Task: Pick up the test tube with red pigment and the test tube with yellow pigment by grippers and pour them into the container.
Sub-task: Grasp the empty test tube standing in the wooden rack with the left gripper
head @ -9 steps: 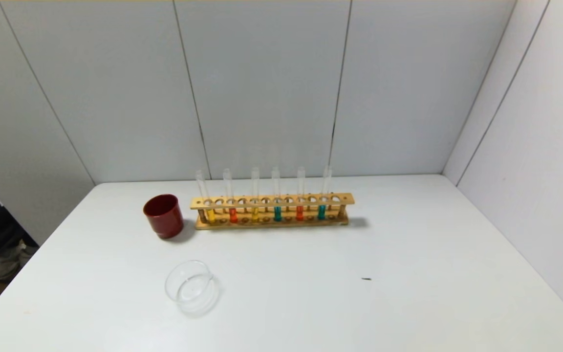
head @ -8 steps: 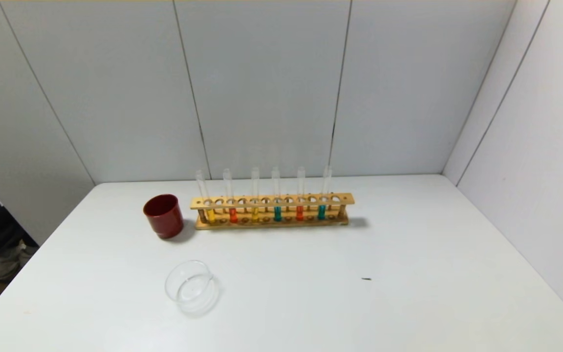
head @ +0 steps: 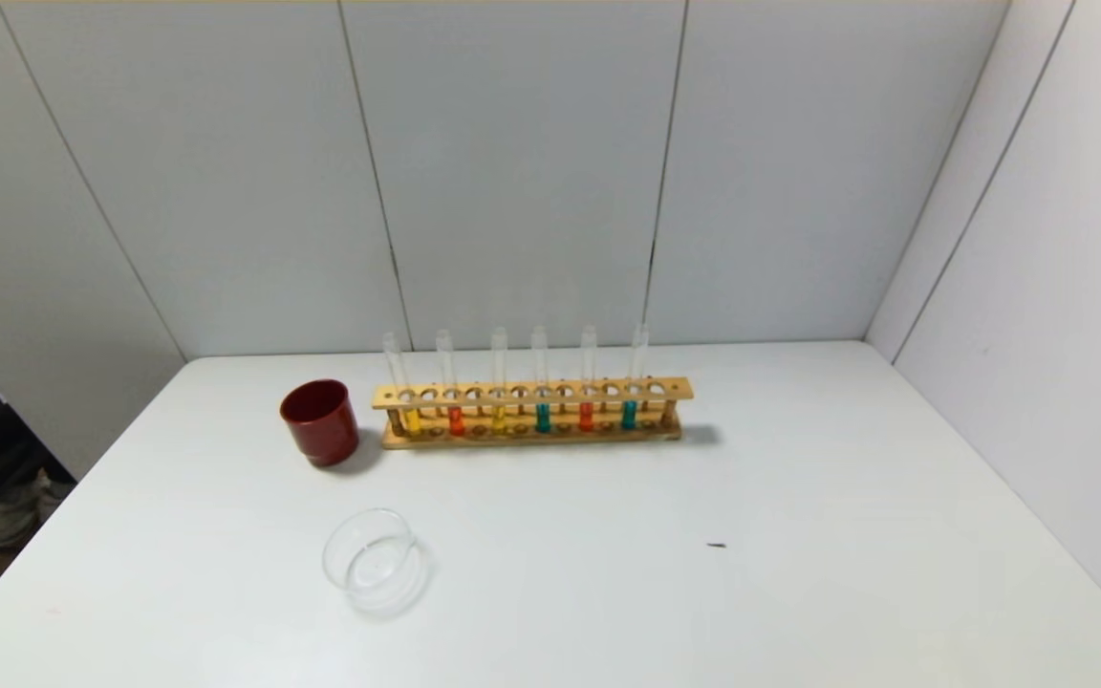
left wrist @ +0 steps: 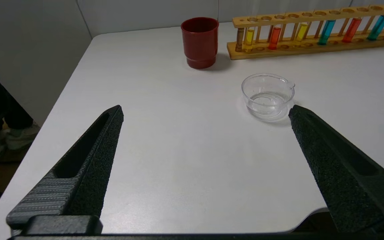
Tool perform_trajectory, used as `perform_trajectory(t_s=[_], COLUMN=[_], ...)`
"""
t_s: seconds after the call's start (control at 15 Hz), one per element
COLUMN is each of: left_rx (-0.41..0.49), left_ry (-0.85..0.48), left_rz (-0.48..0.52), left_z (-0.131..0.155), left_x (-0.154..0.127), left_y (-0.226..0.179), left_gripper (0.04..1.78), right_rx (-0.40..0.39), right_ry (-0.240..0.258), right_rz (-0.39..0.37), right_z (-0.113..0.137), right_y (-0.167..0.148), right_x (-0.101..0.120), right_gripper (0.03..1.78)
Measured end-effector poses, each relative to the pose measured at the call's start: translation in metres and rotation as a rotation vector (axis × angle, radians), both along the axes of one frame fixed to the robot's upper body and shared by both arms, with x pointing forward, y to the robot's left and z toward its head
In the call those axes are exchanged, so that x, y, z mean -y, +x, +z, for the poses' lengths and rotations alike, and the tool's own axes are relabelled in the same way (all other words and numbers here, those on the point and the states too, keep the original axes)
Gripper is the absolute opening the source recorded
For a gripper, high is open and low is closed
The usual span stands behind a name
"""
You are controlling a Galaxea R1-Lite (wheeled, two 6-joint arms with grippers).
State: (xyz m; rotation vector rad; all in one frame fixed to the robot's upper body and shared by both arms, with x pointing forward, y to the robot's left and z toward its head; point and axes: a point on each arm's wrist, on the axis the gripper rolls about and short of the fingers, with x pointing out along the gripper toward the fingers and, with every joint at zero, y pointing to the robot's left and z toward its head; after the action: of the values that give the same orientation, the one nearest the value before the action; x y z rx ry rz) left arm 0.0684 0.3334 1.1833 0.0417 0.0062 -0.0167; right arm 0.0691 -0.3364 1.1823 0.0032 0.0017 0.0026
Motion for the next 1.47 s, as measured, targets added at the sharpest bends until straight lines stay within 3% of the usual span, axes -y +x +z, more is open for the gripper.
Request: perform_trajectory(t_s=[0.2,0.47,0.87,1.07,1.47], left_rx=[0.016,-0.062,-0.158,-0.210,-0.237], left_ry=[0.012,0.002,-0.015,-0.027,-0.082], left_rz=[-0.121,-0.265,-0.297,-0.301,-0.322], left_z=[0.023,0.078,0.159,0.167,0.129], left_x=[0.003,0.006,0.008,0.009,0.023], left_y=[-0.008,-0.005,0.093,0.163,0.271], left_gripper=[1.75,1.75,1.75,1.75,1.75], right_rx=[0.000,0.000,0.000,0.000,0.000], right_ry=[0.000,0.000,0.000,0.000,0.000], right_rz=[0.000,0.000,0.000,0.000,0.000], right_z=[0.000,0.000,0.000,0.000,0.000], right_y=[0.000,0.000,0.000,0.000,0.000], right_x=[0.000,0.000,0.000,0.000,0.000], right_gripper=[1.75,1.75,1.75,1.75,1.75])
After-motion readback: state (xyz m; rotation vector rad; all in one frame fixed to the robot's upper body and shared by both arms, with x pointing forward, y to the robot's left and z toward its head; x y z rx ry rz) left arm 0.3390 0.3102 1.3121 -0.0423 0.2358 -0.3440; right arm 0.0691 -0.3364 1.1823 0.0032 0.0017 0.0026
